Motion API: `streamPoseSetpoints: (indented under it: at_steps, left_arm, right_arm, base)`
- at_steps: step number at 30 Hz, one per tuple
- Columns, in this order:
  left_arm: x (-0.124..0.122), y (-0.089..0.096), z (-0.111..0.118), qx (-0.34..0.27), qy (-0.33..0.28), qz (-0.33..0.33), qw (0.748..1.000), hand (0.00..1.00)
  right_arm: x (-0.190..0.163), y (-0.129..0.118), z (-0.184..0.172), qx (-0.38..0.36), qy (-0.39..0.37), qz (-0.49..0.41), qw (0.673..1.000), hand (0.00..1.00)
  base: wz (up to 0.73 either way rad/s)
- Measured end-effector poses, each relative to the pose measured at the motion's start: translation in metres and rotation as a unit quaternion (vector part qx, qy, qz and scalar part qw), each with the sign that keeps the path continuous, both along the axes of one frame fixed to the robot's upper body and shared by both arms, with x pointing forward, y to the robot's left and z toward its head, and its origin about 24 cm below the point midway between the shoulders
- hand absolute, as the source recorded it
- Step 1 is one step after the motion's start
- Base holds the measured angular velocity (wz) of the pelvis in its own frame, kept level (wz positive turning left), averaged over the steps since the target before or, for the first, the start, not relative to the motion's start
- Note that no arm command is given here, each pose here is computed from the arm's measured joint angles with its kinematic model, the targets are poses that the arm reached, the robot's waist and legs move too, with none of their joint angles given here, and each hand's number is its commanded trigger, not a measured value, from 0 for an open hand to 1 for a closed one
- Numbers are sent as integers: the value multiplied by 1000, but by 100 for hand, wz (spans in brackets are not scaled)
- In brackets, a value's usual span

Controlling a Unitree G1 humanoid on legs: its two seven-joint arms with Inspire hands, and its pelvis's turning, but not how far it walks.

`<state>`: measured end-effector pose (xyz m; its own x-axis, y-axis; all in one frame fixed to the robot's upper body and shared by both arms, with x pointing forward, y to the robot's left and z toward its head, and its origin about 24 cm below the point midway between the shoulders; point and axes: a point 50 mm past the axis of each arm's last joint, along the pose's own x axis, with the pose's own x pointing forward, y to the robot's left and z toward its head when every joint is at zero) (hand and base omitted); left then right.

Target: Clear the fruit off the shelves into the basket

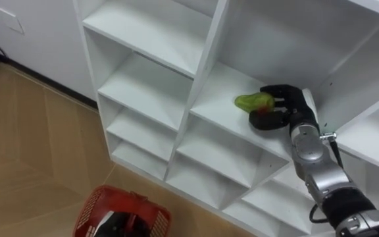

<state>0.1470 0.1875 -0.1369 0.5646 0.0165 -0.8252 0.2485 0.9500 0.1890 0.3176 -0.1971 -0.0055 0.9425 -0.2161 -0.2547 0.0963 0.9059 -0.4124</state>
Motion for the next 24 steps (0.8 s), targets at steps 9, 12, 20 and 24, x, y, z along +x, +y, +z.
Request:
streamPoseSetpoints:
  at_steps: [9,12,20,24]
  left_arm:
    - [4,-4,0,-5,-2,0,1000,100]
    - [7,-9,1,-12,-9,0,1000,100]
    - [8,-11,1,-16,-19,15,1000,100]
    - [9,-15,2,-21,-23,23,999,100]
  right_arm:
    - [-5,19,12,17,-46,32,998,100]
    - [-8,23,11,25,-50,36,998,100]
    - [-26,32,12,35,-64,74,995,100]
    - [-44,37,9,20,-66,107,992,100]
  base:
    - [0]
    - [-1]
    - [-11]
    - [-17]
